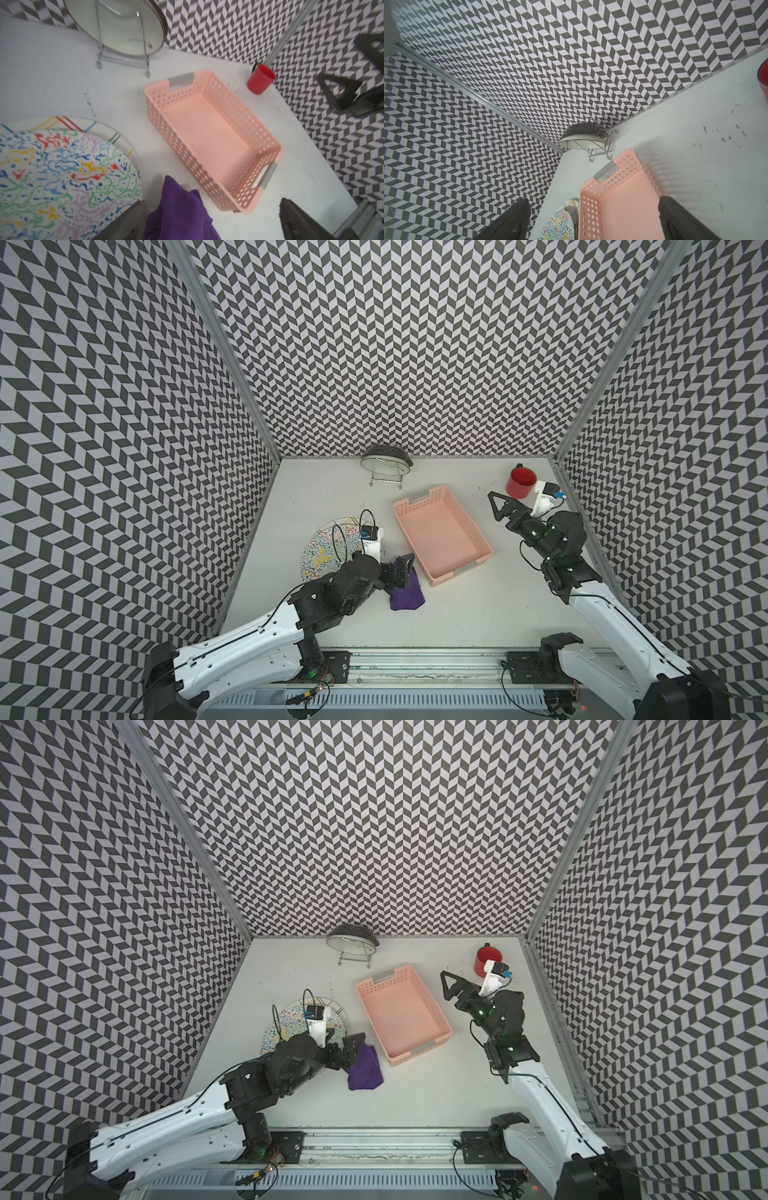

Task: Wipe the wet plate dry
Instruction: Place the towel at the center of the board, then reset both arms

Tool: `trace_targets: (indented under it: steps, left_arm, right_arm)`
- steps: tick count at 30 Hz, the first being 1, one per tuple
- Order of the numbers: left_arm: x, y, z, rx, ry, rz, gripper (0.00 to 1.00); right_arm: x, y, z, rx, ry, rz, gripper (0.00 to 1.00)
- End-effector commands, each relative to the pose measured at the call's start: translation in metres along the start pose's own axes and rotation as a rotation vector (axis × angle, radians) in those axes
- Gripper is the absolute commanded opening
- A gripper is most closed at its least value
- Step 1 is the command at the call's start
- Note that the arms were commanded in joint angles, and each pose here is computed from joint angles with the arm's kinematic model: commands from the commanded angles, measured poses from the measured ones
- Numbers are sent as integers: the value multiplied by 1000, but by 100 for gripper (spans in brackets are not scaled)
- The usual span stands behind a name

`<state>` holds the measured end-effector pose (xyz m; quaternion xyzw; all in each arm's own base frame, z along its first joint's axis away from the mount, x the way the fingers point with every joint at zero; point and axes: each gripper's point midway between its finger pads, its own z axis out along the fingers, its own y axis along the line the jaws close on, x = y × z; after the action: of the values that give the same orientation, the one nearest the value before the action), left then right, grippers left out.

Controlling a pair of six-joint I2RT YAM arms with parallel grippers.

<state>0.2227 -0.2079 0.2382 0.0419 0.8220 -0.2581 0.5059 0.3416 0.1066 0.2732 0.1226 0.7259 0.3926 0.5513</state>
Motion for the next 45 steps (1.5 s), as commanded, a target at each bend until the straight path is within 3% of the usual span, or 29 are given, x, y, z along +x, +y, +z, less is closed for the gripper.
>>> trace_targets:
  steps: [1, 5, 9, 11, 15, 18, 21, 25, 26, 28, 29, 31, 32, 35, 40, 43, 45]
  left_arm:
    - [-59, 29, -18, -149, -194, 38, 100]
    - [-106, 79, -31, -339, -407, 26, 100]
    - [-110, 125, -31, -514, -518, 125, 100]
    - [-102, 144, -30, -593, -553, 183, 100]
    - [-85, 182, -41, -714, -649, 223, 100]
    - [-73, 198, -37, -688, -671, 263, 100]
    - [-68, 216, -23, -693, -625, 260, 100]
    - [-65, 235, -8, -718, -568, 271, 100]
    - [-64, 239, -6, -721, -557, 272, 100]
    - [-60, 245, -3, -726, -538, 271, 100]
    - [-57, 248, -3, -730, -529, 271, 100]
    - [-52, 256, -2, -737, -509, 273, 100]
    - [-51, 260, -2, -730, -505, 272, 100]
    - [-49, 273, 6, -658, -506, 220, 100]
    - [-60, 286, 30, -559, -513, 188, 100]
    - [-50, 288, 51, -529, -439, 214, 100]
    - [-49, 285, 50, -522, -484, 237, 100]
  right_arm:
    - [-43, 1, -10, 65, -151, -88, 100]
    - [-82, -46, -39, 312, -365, -160, 100]
    - [-91, -106, -74, 577, -560, -297, 100]
    - [-82, -131, -82, 628, -595, -334, 99]
    - [-61, -162, -70, 684, -539, -445, 100]
    - [-46, -178, -51, 682, -470, -493, 100]
    - [-32, -191, -38, 662, -432, -511, 100]
    - [-23, -167, -23, 550, -400, -614, 100]
    - [-6, -170, -25, 525, -353, -639, 100]
    - [-6, -162, -33, 488, -432, -673, 100]
    - [6, -175, -27, 521, -353, -662, 100]
    - [-2, -180, -12, 559, -302, -634, 99]
    - [-13, -169, -14, 531, -371, -641, 99]
    - [-2, -175, -27, 551, -381, -641, 100]
    - [-3, -170, -16, 525, -366, -669, 99]
    - [2, -163, -23, 495, -374, -687, 99]
    - [5, -172, -13, 522, -325, -680, 99]
